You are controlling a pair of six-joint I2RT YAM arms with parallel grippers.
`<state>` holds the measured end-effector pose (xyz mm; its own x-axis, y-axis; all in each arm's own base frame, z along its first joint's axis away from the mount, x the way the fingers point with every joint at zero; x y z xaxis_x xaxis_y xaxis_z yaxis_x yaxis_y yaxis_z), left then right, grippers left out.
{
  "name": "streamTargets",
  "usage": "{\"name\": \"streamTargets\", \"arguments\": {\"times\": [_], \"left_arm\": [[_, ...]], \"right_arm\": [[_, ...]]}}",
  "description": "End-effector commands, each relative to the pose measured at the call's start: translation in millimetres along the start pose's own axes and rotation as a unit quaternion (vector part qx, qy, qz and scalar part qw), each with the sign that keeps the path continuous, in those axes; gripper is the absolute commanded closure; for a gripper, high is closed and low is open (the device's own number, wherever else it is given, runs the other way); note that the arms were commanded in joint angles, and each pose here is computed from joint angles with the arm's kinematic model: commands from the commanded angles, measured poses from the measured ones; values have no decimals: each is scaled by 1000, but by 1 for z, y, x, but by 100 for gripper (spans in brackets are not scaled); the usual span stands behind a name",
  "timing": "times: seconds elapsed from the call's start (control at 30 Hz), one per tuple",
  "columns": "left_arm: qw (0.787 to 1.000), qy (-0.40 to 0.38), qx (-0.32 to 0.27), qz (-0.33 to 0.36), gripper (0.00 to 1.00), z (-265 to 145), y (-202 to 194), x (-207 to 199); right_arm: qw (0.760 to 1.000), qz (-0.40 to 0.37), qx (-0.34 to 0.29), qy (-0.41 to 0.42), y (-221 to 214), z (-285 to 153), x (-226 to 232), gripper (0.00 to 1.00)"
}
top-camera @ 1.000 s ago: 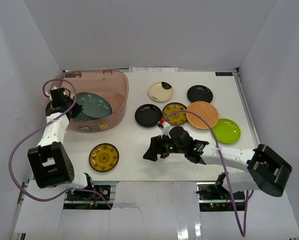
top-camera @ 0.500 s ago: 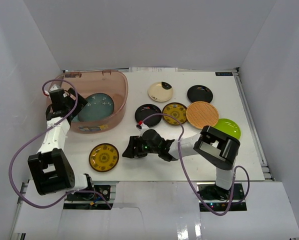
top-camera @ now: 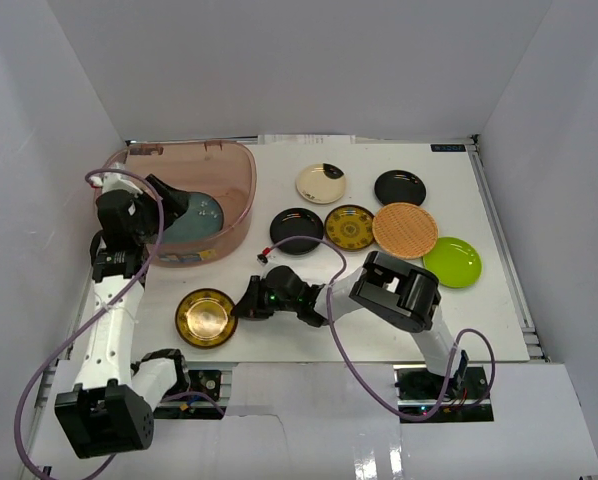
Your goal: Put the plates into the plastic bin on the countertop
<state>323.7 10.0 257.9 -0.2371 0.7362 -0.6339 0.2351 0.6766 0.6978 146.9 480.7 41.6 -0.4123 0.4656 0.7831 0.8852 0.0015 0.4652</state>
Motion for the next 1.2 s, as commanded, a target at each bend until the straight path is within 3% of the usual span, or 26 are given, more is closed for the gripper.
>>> {"name": "streamTargets", "arguments": {"times": [0.0, 0.13, 0.17, 0.37, 0.43, 0.53, 0.67, 0.73, 0.83, 0.87, 0.9, 0.97, 1.07, 1.17], "left_arm": [[990, -110, 75, 41, 15, -29, -30, -45], [961, -182, 199, 61, 18, -64, -75, -60], [955, -195, 214, 71, 18, -72, -81, -61], [928, -217, 291, 81, 17, -107, -110, -60], [920, -223, 313, 78, 15, -112, -117, -59], [888, -257, 377, 66, 15, -121, -141, -64], [860, -272, 426, 65, 17, -126, -168, -70], [855, -267, 440, 64, 19, -123, -179, -73], [843, -284, 451, 71, 35, -124, -193, -83], [844, -277, 454, 67, 49, -122, -197, -83], [854, -264, 443, 71, 75, -116, -196, -82], [861, -255, 435, 71, 89, -110, -194, -84], [854, -264, 443, 64, 89, -106, -195, -89], [844, -270, 459, 64, 80, -102, -203, -93]], "right_arm": [[999, 0, -35, -2, 10, -17, 6, 92], [998, -31, -56, -13, 13, -76, -5, 92], [996, -44, -82, 12, 27, -98, 14, 92], [989, -50, -135, 31, 53, -198, -3, 92], [987, -71, -145, 21, 64, -214, -9, 92], [982, -92, -161, 24, 74, -235, -3, 92], [981, -92, -169, 35, 85, -244, -2, 92], [980, -97, -167, 44, 91, -245, 2, 92], [980, -102, -161, 52, 93, -245, 5, 92], [980, -102, -161, 51, 93, -245, 5, 92], [980, -101, -162, 53, 94, -246, 4, 92], [980, -98, -164, 54, 95, -249, 4, 92], [979, -98, -167, 57, 97, -252, 3, 92], [980, -97, -164, 64, 98, -254, 4, 92]]}}
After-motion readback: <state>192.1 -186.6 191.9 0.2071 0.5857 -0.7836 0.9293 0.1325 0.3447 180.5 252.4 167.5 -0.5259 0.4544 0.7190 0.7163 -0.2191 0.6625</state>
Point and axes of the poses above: each gripper's point midway between its finger pads, its own z axis out along the fingers, its own x axis along the line the jaws close on, y = z × x, the point moved 3 cm from there along -z, back along the fingers, and after that the axes turned 5 degrees about -z, right-handed, at the moved point
